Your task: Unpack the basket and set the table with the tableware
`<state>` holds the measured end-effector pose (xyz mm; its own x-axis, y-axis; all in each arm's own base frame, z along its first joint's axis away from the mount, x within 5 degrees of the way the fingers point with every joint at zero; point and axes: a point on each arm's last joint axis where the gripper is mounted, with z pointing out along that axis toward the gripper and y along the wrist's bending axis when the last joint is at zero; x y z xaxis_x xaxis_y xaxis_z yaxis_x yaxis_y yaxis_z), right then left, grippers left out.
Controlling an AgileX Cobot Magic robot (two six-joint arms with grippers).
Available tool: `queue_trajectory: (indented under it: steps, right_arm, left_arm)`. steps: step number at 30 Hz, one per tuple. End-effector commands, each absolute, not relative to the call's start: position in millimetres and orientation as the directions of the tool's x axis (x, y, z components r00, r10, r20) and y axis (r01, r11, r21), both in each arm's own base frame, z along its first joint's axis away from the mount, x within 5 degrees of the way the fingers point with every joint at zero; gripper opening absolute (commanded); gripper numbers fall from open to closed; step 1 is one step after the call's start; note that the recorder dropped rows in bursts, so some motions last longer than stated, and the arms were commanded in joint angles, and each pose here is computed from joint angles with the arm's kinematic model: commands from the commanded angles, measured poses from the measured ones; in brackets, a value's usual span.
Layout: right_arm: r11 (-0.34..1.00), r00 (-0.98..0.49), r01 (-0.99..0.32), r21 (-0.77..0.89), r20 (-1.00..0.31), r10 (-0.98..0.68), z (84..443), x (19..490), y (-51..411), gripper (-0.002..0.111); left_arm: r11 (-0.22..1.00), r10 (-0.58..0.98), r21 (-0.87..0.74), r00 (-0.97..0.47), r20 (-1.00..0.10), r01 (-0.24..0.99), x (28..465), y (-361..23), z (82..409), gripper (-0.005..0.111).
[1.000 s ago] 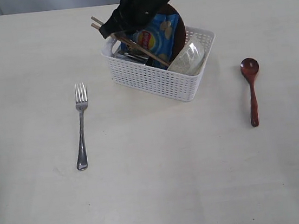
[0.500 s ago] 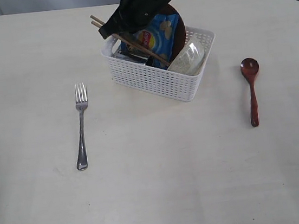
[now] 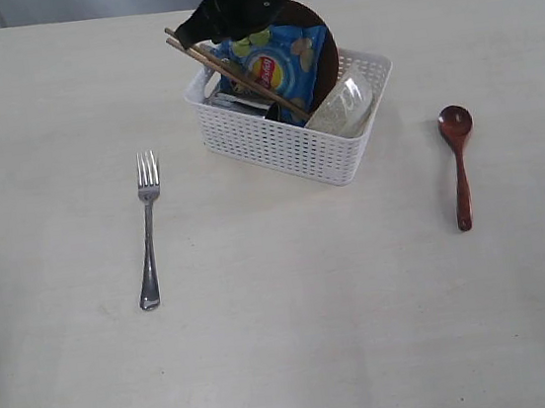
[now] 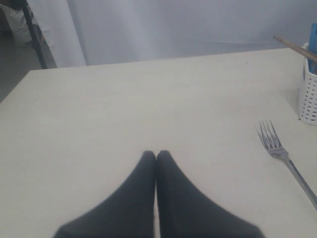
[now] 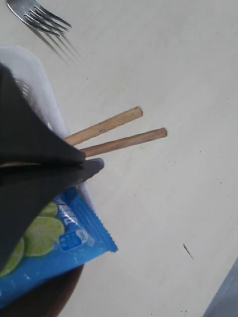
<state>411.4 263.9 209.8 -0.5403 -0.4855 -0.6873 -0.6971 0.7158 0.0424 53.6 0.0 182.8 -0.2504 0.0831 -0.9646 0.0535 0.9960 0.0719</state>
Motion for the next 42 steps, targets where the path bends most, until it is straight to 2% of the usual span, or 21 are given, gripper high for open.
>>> queue_trajectory:
  steps: [1, 11, 16, 18, 19, 31, 34, 36, 37, 42]
  right_arm:
    - [0.714, -0.522, -0.7, 0.025, -0.701, -0.487, 219, 412, 260, 0.0]
    - [0.709, -0.544, -0.704, 0.035, -0.67, -0.506, 197, 415, 263, 0.002]
    - [0.713, -0.557, -0.7, 0.041, -0.657, -0.508, 184, 417, 264, 0.033]
    - [0.715, -0.559, -0.698, 0.041, -0.655, -0.508, 180, 418, 264, 0.04]
    - [0.716, -0.56, -0.697, 0.04, -0.654, -0.508, 179, 418, 264, 0.04]
    - [0.721, -0.592, -0.691, 0.057, -0.617, -0.519, 154, 420, 265, 0.035]
    - [0.716, -0.585, -0.697, 0.05, -0.617, -0.526, 154, 420, 265, 0.021]
    - [0.713, -0.586, -0.699, 0.052, -0.613, -0.53, 154, 420, 265, 0.004]
    - [0.713, -0.587, -0.7, 0.053, -0.612, -0.531, 154, 420, 265, 0.0]
    - [0.712, -0.579, -0.7, 0.049, -0.623, -0.526, 161, 419, 265, -0.001]
  left_arm:
    - [0.996, 0.085, 0.073, -0.248, -0.965, 0.058, 54, 0, 182, 0.0]
    - [0.996, 0.085, 0.073, -0.248, -0.965, 0.058, 54, 0, 182, 0.0]
    - [0.996, 0.077, 0.064, -0.249, -0.966, 0.059, 54, 0, 182, 0.0]
    - [0.996, 0.077, 0.064, -0.249, -0.966, 0.059, 54, 0, 182, 0.0]
    - [0.996, 0.077, 0.064, -0.249, -0.966, 0.059, 54, 0, 182, 0.0]
    - [0.996, 0.077, 0.064, -0.249, -0.966, 0.059, 54, 0, 182, 0.0]
    - [0.996, 0.077, 0.064, -0.249, -0.966, 0.059, 54, 0, 182, 0.0]
    - [0.996, 0.077, 0.064, -0.249, -0.966, 0.059, 54, 0, 182, 0.0]
    - [0.996, 0.077, 0.064, -0.249, -0.966, 0.059, 54, 0, 182, 0.0]
    - [0.996, 0.077, 0.064, -0.249, -0.966, 0.059, 54, 0, 182, 0.0]
